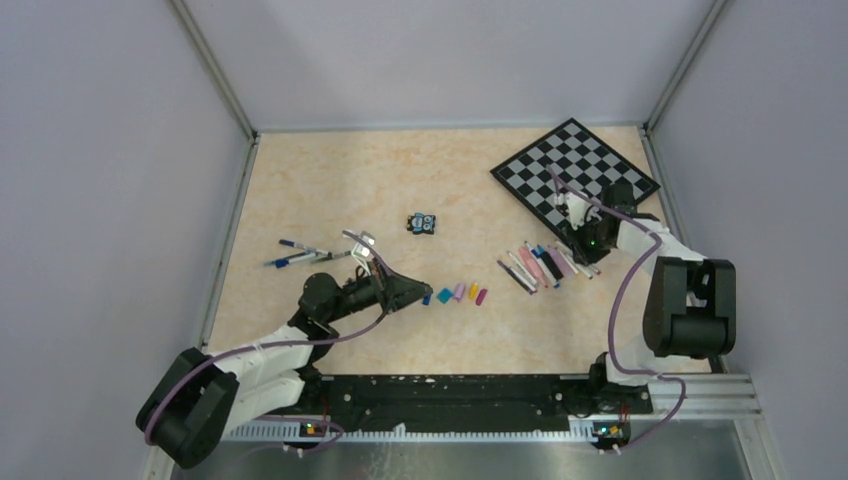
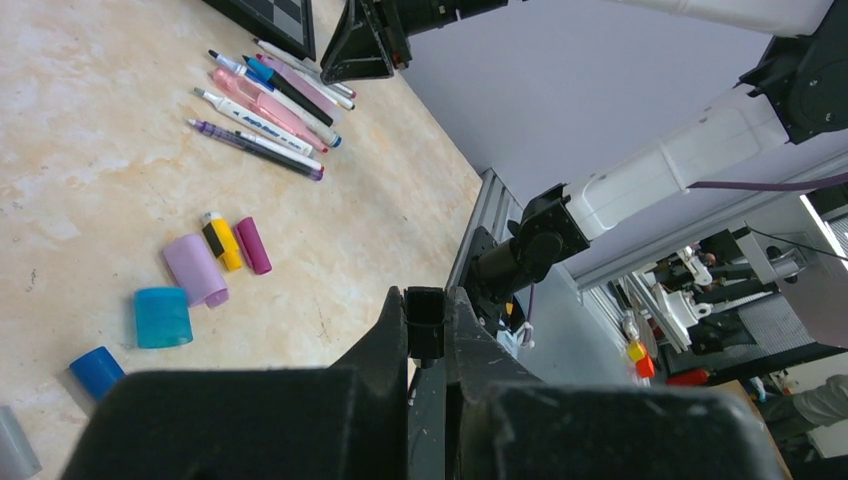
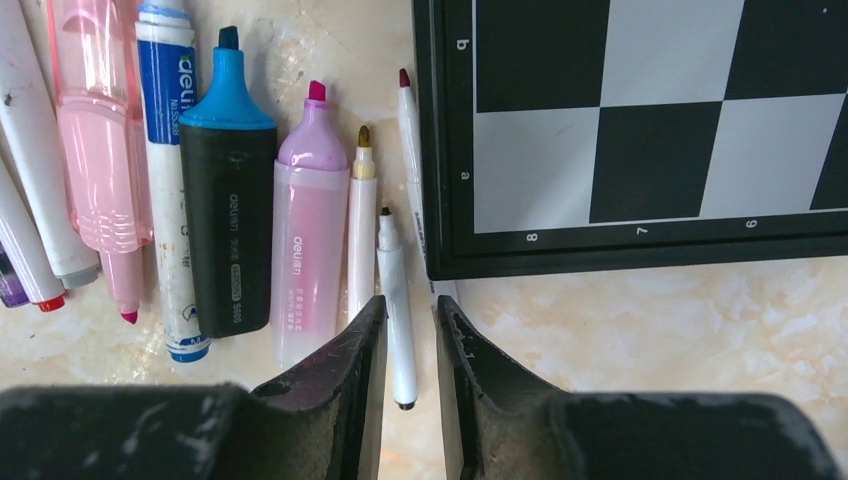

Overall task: Open the pen caps
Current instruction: Place the pen at the center of the board.

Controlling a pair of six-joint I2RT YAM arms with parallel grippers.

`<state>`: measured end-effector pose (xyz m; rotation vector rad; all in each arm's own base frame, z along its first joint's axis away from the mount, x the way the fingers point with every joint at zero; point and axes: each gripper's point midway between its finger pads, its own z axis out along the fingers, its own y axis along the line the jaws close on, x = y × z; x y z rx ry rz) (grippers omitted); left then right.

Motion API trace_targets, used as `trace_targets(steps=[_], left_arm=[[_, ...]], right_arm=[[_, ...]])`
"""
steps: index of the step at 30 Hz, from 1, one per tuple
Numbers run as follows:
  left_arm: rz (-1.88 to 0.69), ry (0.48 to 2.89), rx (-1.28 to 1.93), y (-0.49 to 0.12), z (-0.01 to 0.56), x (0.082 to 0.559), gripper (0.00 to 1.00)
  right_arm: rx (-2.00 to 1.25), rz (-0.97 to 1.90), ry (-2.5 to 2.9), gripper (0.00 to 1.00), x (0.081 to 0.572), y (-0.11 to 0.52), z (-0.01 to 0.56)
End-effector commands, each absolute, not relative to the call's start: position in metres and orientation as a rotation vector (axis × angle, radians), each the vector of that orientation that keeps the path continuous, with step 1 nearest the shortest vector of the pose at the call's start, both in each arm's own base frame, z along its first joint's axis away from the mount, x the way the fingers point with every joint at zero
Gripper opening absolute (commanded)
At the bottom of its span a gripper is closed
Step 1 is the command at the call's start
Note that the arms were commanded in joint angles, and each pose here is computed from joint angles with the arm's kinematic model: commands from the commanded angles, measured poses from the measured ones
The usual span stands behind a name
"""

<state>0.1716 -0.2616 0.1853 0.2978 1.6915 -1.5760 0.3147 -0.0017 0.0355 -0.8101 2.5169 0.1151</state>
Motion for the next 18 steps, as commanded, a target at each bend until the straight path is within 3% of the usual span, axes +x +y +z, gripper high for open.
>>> trace_targets(steps=[1, 10, 18], left_arm=[[-1.611, 1.638, 0.337, -0.263, 0.193, 0.165, 0.00], [-1.598, 1.695, 0.390, -0.278, 0.188, 0.163, 0.00], [-1.411, 1.951, 0.522, -0.333, 0.149, 0.153, 0.00]], right_arm=[[-0.794, 0.111, 2.487, 0.24, 0.330, -0.002, 0.052], [-0.779, 0.216, 2.361, 0.25, 0.323, 0.020, 0.088], [-0.833, 0.430, 2.140, 0.26, 0.306, 0.060, 0.136]])
